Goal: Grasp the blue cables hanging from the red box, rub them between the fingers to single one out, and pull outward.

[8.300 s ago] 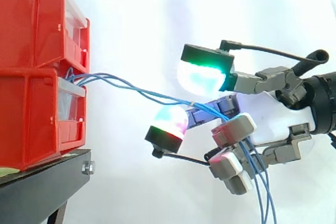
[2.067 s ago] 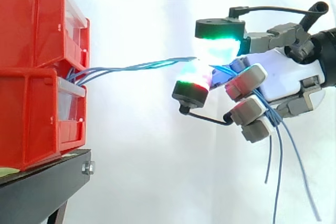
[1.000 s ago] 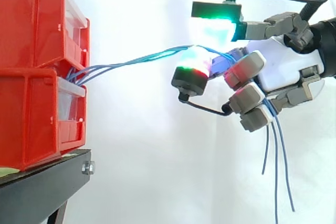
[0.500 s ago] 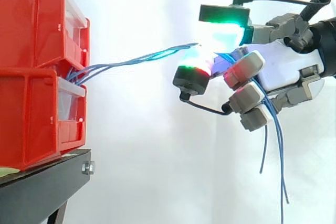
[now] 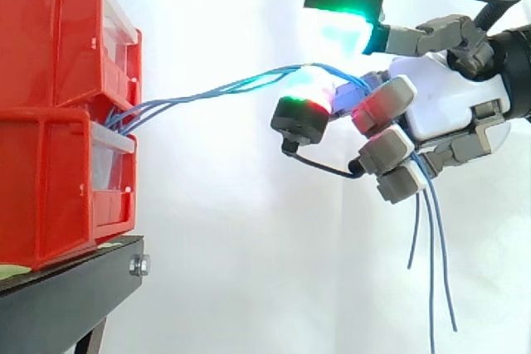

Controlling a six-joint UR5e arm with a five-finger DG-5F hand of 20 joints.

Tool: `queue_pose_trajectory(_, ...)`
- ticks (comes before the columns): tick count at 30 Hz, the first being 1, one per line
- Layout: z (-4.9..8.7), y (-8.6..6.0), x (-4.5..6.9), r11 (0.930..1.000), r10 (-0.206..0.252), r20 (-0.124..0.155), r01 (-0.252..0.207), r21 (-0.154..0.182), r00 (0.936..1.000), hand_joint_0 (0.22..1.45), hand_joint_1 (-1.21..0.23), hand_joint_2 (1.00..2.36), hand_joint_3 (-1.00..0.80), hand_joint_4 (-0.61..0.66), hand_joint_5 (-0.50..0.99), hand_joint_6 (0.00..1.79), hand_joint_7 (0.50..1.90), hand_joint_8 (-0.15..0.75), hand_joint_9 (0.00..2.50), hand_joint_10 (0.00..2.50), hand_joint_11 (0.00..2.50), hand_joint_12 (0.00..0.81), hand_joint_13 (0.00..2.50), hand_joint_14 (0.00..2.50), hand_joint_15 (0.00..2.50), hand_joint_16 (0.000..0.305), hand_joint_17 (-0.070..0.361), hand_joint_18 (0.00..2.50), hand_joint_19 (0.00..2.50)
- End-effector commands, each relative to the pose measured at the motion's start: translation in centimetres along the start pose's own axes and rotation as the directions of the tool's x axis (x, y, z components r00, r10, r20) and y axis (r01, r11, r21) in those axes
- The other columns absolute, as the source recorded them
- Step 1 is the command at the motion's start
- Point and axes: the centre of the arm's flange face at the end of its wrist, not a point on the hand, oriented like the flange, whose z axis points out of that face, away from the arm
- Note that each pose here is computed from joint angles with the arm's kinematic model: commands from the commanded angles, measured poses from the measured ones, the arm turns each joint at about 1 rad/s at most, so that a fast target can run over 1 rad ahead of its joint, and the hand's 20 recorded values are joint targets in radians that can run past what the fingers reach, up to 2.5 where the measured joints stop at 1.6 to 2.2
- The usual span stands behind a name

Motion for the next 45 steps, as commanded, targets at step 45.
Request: queue_pose_trajectory(45, -0.2, 0.87, -0.15, 1.0, 0.001, 0.003, -0.001, -0.006, 1.0, 0.54, -0.62, 1.0, -0.5, 0.03, -0.12, 0.89, 1.03, 0.301, 1.41, 0.02, 1.09, 0.374, 1.18, 0.03, 0.86, 0.054, 0.12, 0.95, 0.9)
